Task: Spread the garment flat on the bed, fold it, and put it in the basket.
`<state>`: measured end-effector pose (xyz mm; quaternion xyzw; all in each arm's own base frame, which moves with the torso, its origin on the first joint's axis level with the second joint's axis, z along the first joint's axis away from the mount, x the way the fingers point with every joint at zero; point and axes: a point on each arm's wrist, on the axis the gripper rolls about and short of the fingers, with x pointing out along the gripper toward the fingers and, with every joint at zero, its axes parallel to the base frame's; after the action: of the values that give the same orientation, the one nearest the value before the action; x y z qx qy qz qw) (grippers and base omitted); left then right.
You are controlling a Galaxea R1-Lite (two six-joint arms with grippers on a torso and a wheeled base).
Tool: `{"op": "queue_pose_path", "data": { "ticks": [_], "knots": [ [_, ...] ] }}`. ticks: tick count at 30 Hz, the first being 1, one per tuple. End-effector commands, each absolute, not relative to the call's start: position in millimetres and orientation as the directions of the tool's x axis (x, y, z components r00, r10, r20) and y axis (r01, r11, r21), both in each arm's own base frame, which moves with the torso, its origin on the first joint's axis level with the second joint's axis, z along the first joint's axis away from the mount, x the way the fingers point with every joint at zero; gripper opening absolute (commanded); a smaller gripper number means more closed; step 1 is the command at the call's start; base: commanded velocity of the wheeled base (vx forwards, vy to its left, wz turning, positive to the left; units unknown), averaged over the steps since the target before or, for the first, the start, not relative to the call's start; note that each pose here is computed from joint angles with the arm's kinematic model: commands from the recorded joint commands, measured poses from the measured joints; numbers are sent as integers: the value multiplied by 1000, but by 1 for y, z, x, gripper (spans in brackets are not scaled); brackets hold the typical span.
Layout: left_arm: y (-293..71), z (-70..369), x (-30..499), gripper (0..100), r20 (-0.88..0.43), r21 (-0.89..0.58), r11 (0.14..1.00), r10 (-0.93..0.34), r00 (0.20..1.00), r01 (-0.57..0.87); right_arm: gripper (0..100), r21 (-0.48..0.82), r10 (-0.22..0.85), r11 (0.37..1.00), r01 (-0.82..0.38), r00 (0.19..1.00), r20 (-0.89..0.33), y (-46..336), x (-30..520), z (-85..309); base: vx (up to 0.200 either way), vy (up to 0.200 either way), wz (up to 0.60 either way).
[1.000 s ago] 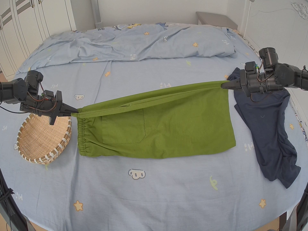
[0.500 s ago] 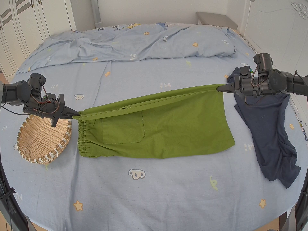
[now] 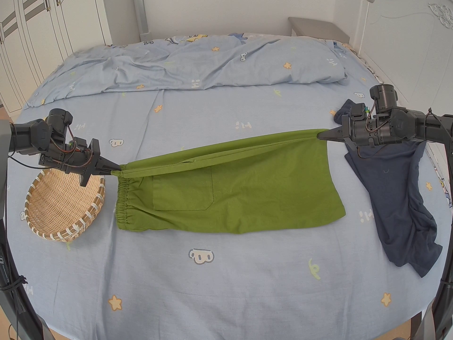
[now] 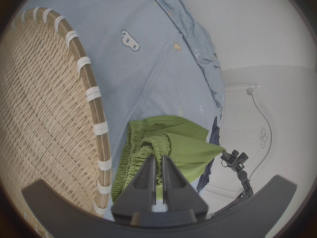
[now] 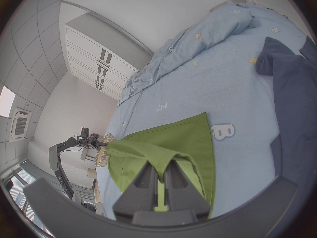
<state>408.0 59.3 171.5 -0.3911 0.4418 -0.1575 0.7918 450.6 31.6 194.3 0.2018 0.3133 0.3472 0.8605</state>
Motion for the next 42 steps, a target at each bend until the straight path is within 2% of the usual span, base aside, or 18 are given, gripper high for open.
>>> {"op": "queue_pose_path", "data": {
  "ticks": [1,4,5,7,8,18,25,31,42],
  "knots": [
    [60,169,412,0,-576,-759,644,-596,559,-96,0,572,725,677,-463,555,-408,32,455,186,0,0,0],
    [60,167,414,0,-577,-760,642,-597,557,-99,0,570,726,676,-467,556,-405,33,456,187,0,0,0],
    [60,167,415,0,-577,-760,643,-597,558,-98,100,571,726,676,-466,556,-405,33,457,187,0,0,0],
    [60,166,415,0,-579,-758,645,-595,557,-99,100,579,728,673,-460,550,-409,35,459,182,0,0,0],
    [59,166,416,100,-583,-753,650,-589,559,-100,100,584,729,672,-456,547,-411,36,460,181,0,0,0],
    [46,178,421,100,-576,-746,661,-580,577,-80,100,603,728,673,-428,527,-438,35,456,169,0,0,0],
    [29,198,415,100,-547,-765,642,-600,583,-57,100,614,722,677,-405,523,-452,29,426,168,0,0,0],
    [16,210,401,100,-543,-766,643,-622,564,-28,100,604,725,673,-426,543,-424,26,394,161,0,0,0],
    [13,204,412,100,-523,-774,632,-608,597,-34,100,609,746,644,-463,557,-366,25,356,156,0,0,0]
  ]
}}
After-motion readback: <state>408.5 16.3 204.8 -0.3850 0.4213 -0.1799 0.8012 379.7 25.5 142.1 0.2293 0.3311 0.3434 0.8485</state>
